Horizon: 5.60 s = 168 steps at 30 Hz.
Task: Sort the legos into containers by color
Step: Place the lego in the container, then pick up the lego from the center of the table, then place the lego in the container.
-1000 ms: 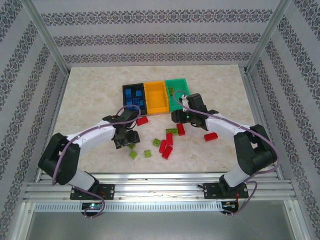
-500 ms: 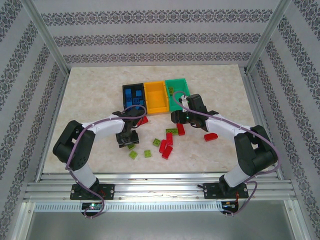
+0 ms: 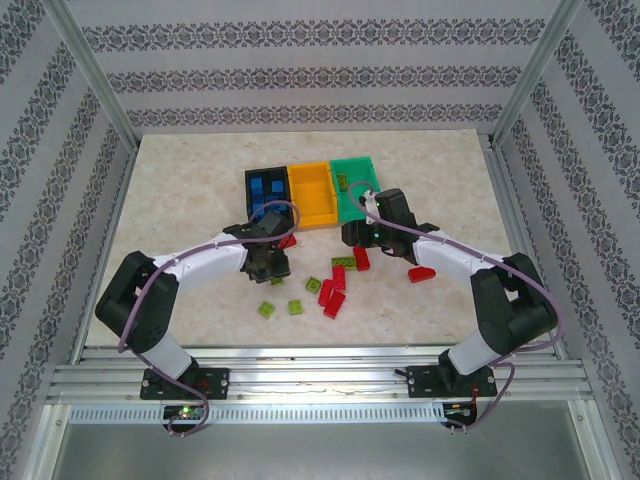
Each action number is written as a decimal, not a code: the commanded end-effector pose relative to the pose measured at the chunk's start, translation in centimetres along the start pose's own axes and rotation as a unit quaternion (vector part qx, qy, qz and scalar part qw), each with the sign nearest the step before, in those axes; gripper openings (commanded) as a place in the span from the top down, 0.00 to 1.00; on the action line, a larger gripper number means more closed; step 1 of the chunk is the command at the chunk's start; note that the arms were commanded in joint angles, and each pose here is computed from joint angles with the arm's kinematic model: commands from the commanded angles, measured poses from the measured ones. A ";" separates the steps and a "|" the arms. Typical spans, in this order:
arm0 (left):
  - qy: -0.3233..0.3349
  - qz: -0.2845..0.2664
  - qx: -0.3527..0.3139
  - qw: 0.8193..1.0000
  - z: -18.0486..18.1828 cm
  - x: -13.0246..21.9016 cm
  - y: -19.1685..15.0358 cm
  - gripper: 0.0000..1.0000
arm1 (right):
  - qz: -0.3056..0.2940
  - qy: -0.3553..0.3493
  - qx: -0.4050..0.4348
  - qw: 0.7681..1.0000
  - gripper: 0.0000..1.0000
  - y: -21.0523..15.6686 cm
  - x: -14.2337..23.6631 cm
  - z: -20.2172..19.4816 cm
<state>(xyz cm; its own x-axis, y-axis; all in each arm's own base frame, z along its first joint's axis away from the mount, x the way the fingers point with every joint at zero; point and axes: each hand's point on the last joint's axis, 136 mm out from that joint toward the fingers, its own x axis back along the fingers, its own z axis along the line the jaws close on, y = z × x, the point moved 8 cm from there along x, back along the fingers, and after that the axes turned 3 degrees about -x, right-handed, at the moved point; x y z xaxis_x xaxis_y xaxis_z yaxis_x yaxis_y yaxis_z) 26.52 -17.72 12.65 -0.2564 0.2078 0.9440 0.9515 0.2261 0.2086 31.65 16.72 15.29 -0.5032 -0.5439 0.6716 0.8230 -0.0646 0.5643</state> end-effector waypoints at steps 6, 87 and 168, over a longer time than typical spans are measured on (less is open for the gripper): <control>-0.063 -0.028 -0.039 0.997 -5.1 0.6 3.2 0.72 | -0.046 0.027 -0.071 0.996 0.52 0.5 1.7 -2.0; -0.109 0.062 -0.523 0.843 -15.6 -4.4 1.8 0.30 | -0.095 0.029 -0.153 0.983 0.51 0.3 3.1 -5.8; -0.036 -0.166 -0.306 0.937 -20.7 4.5 14.3 0.36 | -0.149 0.055 -0.232 0.960 0.50 -0.4 4.4 -8.8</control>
<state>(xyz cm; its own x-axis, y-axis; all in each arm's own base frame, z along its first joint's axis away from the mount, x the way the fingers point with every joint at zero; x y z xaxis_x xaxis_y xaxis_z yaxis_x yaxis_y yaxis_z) 44.80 -33.75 21.08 -0.5097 0.2838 0.8122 0.7628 -0.2877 0.5792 31.49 7.27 13.42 -0.7144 -0.5193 0.4690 0.6984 -0.5702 0.4326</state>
